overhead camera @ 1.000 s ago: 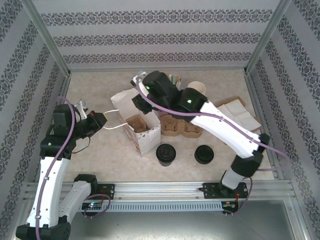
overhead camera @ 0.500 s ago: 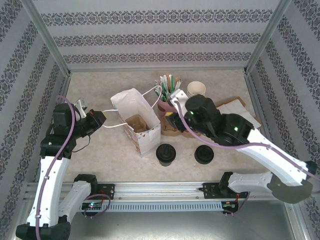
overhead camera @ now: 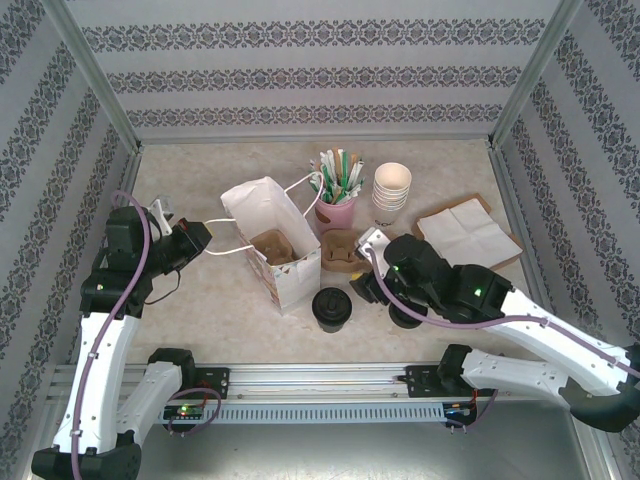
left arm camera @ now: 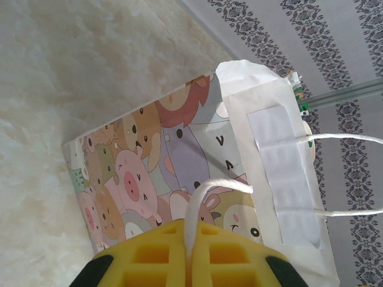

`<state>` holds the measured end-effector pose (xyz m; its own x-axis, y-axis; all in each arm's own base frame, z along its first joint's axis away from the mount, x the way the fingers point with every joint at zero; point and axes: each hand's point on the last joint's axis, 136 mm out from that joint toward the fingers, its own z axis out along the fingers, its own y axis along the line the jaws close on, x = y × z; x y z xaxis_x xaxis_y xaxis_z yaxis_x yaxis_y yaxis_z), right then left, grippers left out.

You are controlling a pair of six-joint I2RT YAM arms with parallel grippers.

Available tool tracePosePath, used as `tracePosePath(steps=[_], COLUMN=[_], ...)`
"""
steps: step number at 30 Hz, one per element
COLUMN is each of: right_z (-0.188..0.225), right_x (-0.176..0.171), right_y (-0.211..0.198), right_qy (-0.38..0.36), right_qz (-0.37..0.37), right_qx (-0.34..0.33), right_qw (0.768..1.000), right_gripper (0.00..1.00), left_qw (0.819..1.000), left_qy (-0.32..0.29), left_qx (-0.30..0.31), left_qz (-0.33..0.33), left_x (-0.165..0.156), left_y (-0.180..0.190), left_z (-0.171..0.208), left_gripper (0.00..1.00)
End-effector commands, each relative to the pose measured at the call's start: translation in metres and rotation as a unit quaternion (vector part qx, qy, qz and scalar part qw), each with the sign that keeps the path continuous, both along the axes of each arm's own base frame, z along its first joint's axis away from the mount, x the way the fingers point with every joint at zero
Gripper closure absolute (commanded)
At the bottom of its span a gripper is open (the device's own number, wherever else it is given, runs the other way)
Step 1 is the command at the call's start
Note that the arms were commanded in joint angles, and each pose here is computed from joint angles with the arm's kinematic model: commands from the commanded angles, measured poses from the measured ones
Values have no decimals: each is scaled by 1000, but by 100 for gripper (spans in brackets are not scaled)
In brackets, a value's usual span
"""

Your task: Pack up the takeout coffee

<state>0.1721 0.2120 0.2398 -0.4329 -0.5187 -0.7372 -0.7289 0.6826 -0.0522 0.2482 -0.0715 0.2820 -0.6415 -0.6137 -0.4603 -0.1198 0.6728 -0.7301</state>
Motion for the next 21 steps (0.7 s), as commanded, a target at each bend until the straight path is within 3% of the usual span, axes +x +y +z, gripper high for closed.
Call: tracePosePath(steps=[1,12,18,21], right_z=[-18,-65,-73,-74], right_x=[-12,-32,-50,-59], right_y=[8,20,30,32], right_qy=[26,22,51,53], right_qz=[41,202,278,321], right_qx=[0,-89,-86,-83], right_qw=[999,975,955,942], right_gripper=[39,34,21,9], left_qw=[1000,1000,1000,1000], left_qy=[-23,-26,-24,-22], left_qx=[1,4,0,-1], left_qz=[7,3,2,2], left_x=[2,-4,-6,-7], left_y=[2,2,1,1], left_z=[11,13,11,10], left_gripper=[93,92,92,92])
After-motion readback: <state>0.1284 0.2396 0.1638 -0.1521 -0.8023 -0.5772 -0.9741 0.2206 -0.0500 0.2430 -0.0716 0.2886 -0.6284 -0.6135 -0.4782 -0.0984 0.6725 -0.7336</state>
